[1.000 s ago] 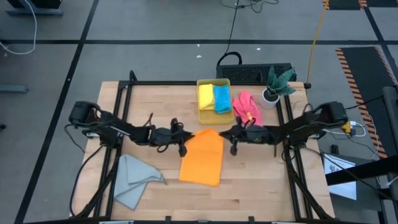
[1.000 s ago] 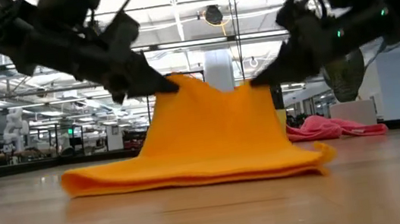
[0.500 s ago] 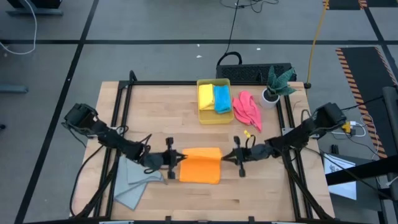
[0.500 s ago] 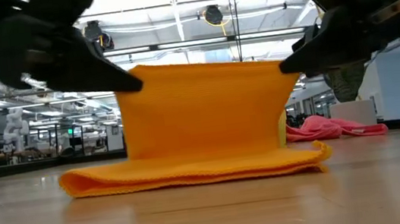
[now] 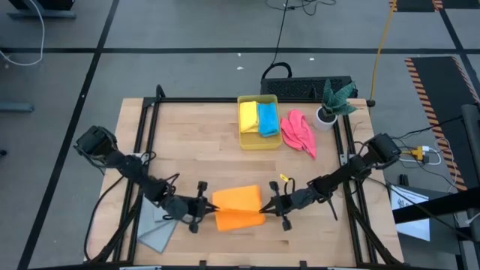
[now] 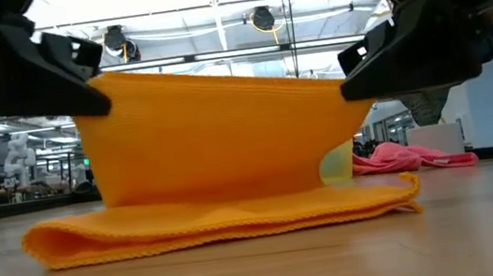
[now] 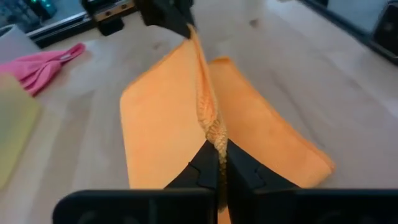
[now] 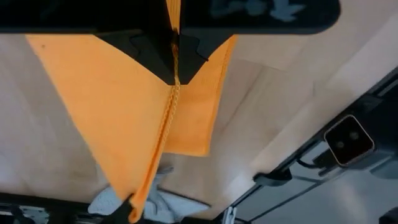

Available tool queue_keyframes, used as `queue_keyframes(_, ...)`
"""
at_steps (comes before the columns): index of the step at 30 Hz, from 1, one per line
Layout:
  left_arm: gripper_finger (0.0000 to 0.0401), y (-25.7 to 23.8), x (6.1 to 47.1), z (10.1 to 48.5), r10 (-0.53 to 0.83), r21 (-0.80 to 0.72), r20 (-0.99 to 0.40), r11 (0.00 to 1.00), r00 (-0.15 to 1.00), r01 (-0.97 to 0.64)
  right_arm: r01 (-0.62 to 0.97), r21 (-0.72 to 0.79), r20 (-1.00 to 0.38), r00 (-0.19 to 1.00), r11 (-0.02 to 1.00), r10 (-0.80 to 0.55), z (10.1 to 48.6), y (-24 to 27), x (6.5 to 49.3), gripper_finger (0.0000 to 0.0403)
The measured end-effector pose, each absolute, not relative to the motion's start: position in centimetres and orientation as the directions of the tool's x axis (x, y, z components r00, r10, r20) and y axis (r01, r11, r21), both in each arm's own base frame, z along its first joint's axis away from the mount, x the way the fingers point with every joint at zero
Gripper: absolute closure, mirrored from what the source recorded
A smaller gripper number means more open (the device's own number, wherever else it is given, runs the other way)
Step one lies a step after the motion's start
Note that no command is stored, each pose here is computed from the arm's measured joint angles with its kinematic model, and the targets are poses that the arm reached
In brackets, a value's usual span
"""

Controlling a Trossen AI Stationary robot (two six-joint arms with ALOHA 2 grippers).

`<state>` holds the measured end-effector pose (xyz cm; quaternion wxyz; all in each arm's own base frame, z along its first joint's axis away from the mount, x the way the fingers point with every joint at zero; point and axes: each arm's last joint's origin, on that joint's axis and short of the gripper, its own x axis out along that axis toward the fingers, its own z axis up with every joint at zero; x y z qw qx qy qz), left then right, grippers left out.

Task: Fold microfiber towels
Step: Fold the orange microfiber towel

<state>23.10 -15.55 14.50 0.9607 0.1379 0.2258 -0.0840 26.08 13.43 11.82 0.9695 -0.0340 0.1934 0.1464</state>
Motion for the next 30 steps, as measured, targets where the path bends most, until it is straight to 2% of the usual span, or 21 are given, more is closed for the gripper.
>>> queue_keyframes(9,0.0386,-17.1,23.5,11.8,-0.105,0.196,-0.438,0.958,0.893,0.209,-0.289,0.018,-0.424,0.865,0.957,0.269,11.4,13.5,25.8,0.0398)
queue_keyframes(13,0.0396,-17.9,24.3,11.3,-0.11,0.249,-0.436,0.939,0.893,0.237,-0.294,-0.001,-0.44,0.858,0.956,0.264,11.2,13.4,25.8,0.0397)
queue_keyframes(21,0.0388,-19.7,24.8,12.2,-0.12,0.347,-0.484,0.883,0.867,0.316,-0.326,-0.05,-0.468,0.843,0.944,0.266,10.9,13.5,25.7,0.039)
queue_keyframes(25,0.0395,-19.6,24.6,11.8,-0.108,0.314,-0.531,0.896,0.841,0.313,-0.323,-0.066,-0.518,0.82,0.944,0.244,9.6,13.3,25.6,0.0354)
queue_keyframes(30,0.0375,-19.6,24.7,11.9,-0.115,0.282,-0.526,0.911,0.843,0.3,-0.337,-0.085,-0.531,0.812,0.938,0.244,9.4,13.4,25.5,0.0283)
